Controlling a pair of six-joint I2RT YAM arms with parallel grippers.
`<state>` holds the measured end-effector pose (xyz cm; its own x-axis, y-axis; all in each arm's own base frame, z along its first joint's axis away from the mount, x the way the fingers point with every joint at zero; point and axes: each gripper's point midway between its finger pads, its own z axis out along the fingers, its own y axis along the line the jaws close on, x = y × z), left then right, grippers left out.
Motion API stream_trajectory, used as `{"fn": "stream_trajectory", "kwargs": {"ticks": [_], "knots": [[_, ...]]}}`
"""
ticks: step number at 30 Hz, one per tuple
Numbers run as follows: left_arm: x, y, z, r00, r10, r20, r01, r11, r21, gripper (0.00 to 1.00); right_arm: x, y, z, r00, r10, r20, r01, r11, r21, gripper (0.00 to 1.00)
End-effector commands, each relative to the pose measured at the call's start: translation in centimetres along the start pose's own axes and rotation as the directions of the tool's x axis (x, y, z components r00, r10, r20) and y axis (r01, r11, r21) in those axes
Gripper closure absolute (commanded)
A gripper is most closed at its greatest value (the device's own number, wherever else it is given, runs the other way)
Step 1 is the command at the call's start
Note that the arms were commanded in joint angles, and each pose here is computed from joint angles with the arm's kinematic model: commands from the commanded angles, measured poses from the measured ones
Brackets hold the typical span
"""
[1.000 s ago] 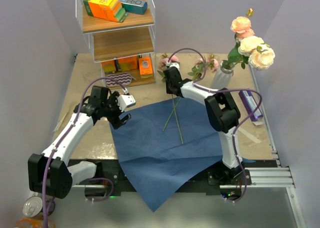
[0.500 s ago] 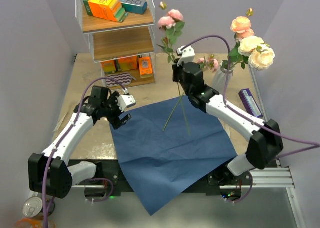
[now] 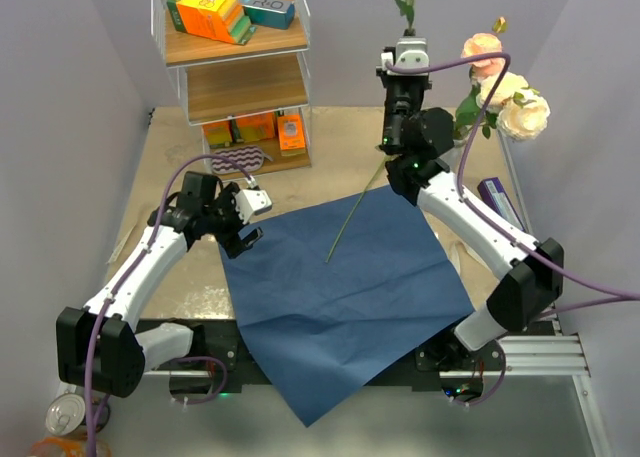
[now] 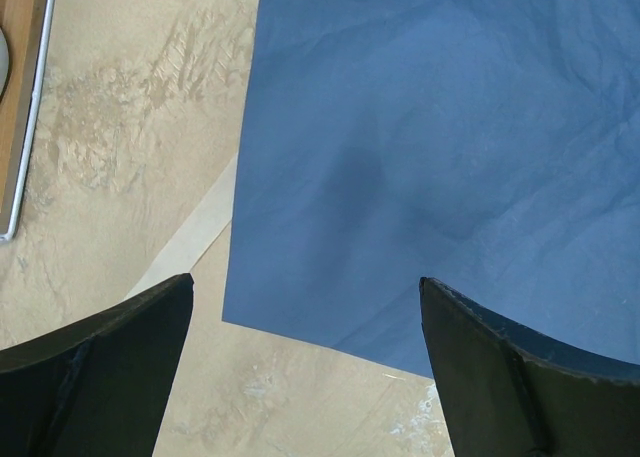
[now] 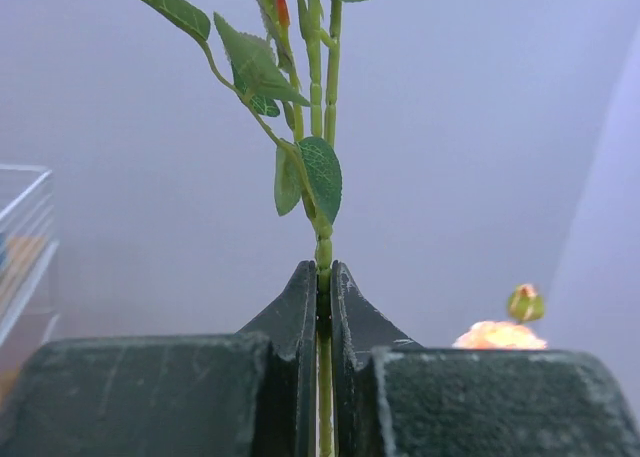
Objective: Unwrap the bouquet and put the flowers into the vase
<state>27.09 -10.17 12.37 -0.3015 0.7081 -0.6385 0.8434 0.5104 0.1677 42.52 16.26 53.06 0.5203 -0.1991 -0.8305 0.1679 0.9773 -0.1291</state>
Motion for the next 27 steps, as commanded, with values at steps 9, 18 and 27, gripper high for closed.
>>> {"fn": "stream_trajectory", "kwargs": {"ticks": [9,18,27], "knots": [[-1.7,0.5,0.0,0.999,0.007,0.044,-0.008,1.0,0.028,0.0,-4.7,-9.6,1.6,0.941,-0.236,0.244,0.108,0.89,0.443,1.0],[-1.3,0.5,1.0,1.0,0.003,0.021,-0.004,0.998,0.061,0.0,-6.7,-10.6,3.2,0.928,-0.209,0.31,0.047,0.887,0.459,1.0],[-0.7,0.3,1.3,1.0,0.003,0.011,-0.004,0.998,0.068,0.0,-7.3,-11.0,2.9,0.897,-0.28,0.341,0.091,0.874,0.477,1.0]]}}
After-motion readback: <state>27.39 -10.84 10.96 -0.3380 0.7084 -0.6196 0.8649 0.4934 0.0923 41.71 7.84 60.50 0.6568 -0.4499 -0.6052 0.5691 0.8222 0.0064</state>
